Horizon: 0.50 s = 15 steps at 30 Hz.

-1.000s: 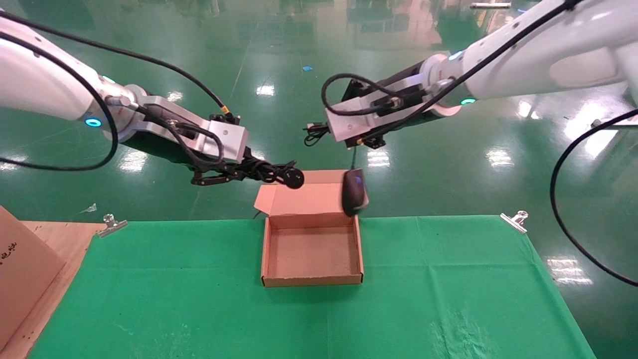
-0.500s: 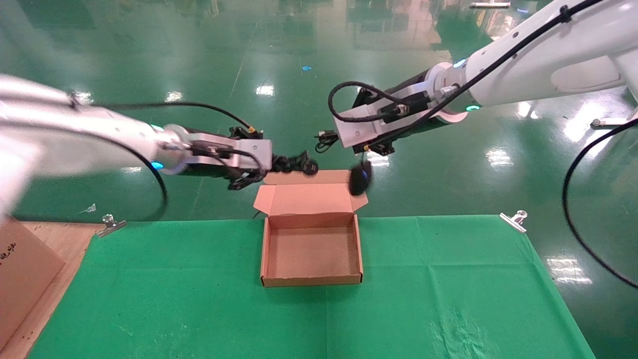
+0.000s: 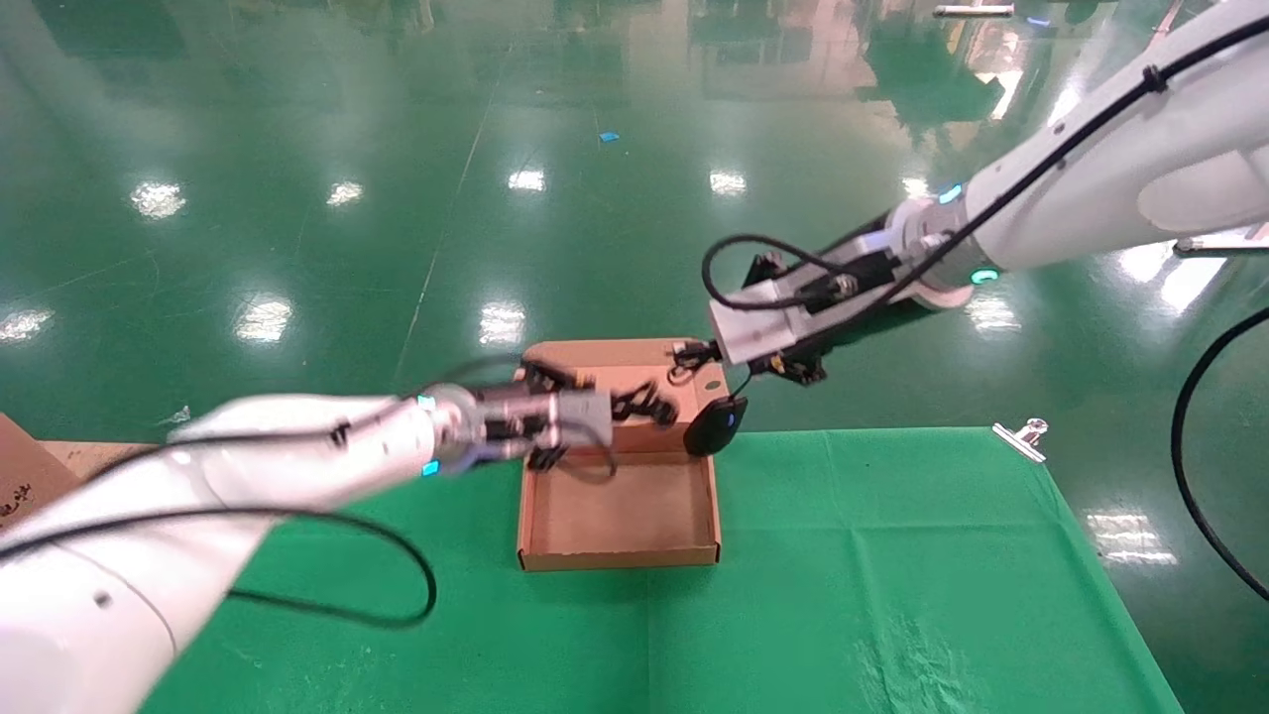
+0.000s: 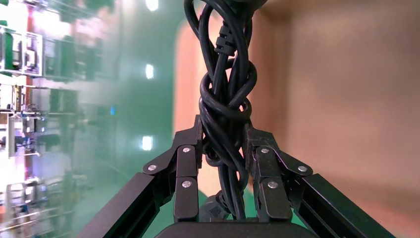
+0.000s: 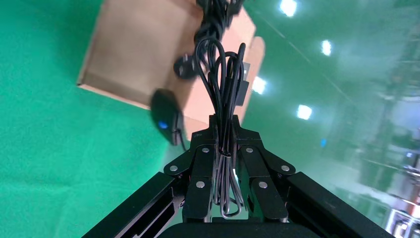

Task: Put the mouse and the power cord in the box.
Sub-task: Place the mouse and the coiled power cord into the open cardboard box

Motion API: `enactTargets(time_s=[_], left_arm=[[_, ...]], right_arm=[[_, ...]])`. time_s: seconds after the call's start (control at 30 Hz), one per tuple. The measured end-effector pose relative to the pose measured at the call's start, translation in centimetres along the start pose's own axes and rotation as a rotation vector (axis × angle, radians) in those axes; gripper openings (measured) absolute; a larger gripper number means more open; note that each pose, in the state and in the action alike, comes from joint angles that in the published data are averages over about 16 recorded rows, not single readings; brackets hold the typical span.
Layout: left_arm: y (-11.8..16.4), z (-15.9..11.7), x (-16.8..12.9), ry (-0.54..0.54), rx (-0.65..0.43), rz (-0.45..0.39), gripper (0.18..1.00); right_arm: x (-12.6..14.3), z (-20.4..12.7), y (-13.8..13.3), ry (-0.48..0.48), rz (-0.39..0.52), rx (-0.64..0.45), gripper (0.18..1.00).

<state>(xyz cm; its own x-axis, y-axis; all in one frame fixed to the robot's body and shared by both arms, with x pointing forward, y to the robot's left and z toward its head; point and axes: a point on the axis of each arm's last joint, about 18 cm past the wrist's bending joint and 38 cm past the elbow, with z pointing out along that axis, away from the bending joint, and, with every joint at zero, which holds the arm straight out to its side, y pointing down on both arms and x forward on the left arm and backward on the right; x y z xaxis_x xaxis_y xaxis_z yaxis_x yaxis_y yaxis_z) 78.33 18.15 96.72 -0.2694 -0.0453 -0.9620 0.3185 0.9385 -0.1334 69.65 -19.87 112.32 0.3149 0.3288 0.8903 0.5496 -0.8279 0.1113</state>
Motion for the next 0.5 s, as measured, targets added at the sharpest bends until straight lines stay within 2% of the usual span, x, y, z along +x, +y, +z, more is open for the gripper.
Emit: enactTargets(time_s=[0.23,0.5], left_arm=[[-0.2,1.0,3.1,0.044,-0.029,0.012,0.339],[-0.8,1.1,3.8,0.068,-0.025,-0.027,0.347]], right_arm=[[-1.6,0.5,0.5,-0.041,0.009,0.011,0.222],[-2.9,1.3,0.8,-0.067,0.016,0.022,0.221]])
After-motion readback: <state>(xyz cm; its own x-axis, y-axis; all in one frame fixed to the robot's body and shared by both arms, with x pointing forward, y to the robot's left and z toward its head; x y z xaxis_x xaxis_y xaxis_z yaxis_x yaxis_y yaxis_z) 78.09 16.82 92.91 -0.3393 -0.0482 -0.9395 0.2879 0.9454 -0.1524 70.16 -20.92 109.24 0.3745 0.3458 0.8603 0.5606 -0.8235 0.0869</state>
